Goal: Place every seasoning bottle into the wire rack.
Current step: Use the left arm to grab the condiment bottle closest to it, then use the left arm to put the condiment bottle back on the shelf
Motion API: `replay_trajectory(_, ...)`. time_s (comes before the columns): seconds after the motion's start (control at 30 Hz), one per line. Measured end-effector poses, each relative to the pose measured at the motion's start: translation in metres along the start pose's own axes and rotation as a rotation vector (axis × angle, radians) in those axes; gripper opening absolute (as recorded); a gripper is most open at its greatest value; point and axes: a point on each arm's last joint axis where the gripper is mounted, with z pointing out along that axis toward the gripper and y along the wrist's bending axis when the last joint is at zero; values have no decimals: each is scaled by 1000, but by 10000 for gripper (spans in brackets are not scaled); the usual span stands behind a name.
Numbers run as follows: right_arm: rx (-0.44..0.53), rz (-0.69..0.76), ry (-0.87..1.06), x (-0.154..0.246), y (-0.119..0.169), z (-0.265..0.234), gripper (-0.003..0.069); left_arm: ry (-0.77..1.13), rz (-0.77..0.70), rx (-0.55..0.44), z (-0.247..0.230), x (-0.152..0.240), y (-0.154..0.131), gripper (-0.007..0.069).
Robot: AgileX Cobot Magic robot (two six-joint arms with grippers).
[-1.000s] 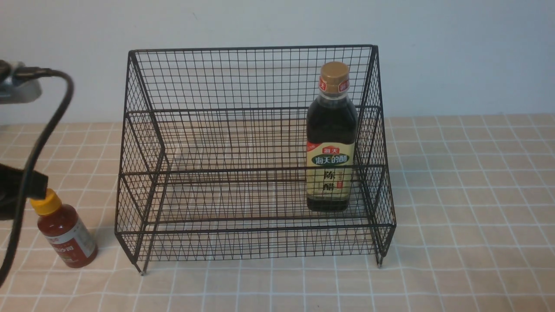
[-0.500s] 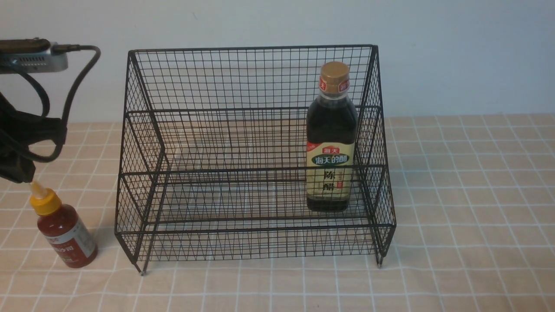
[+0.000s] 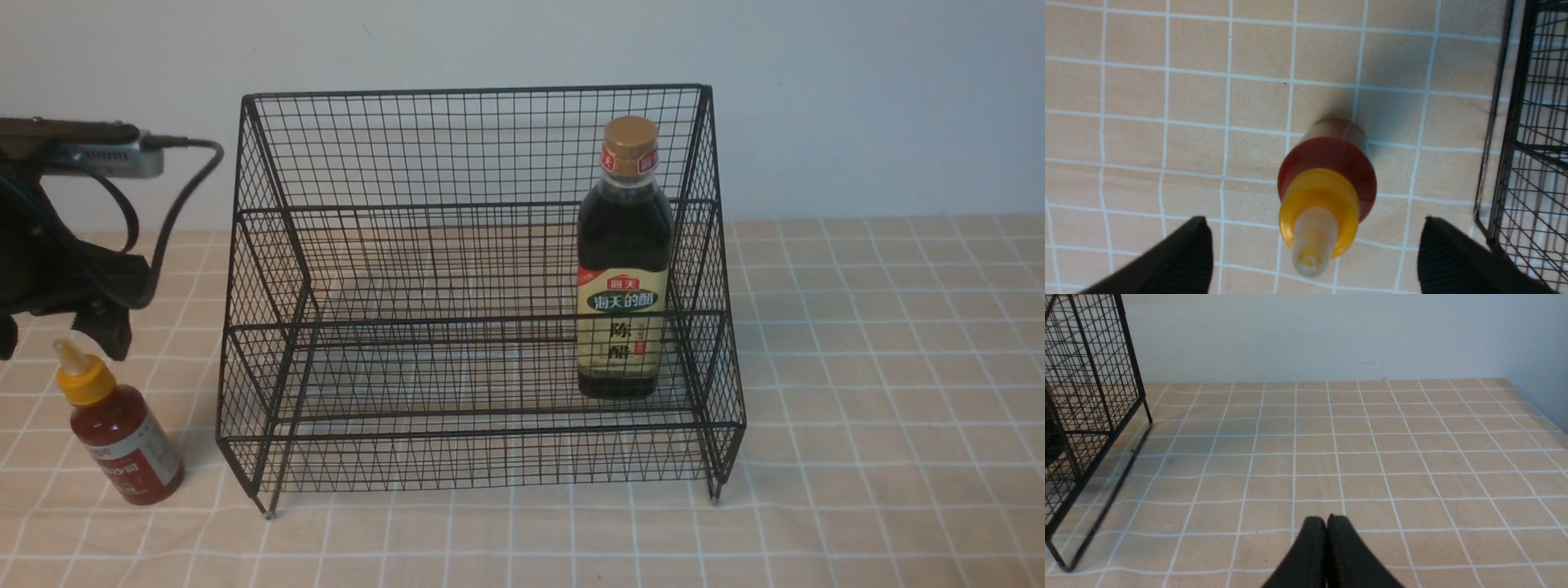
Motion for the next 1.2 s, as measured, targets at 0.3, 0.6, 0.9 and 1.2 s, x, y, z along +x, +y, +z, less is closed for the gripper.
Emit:
replay_trajectory(0.3, 0, -1, 0, 0, 0, 0, -13, 85, 15, -5, 36, -9, -4, 589)
replay_trajectory(0.6, 0, -1, 0, 0, 0, 0, -13, 122, 18, -7, 46, -9, -5, 338)
replay_trajectory(0.9, 0, -1, 0, 0, 0, 0, -13, 129, 7, -11, 31, -13, -3, 287)
replay_trajectory(1.2, 0, -1, 0, 0, 0, 0, -13, -202, -75, 139, -87, 13, -2, 287)
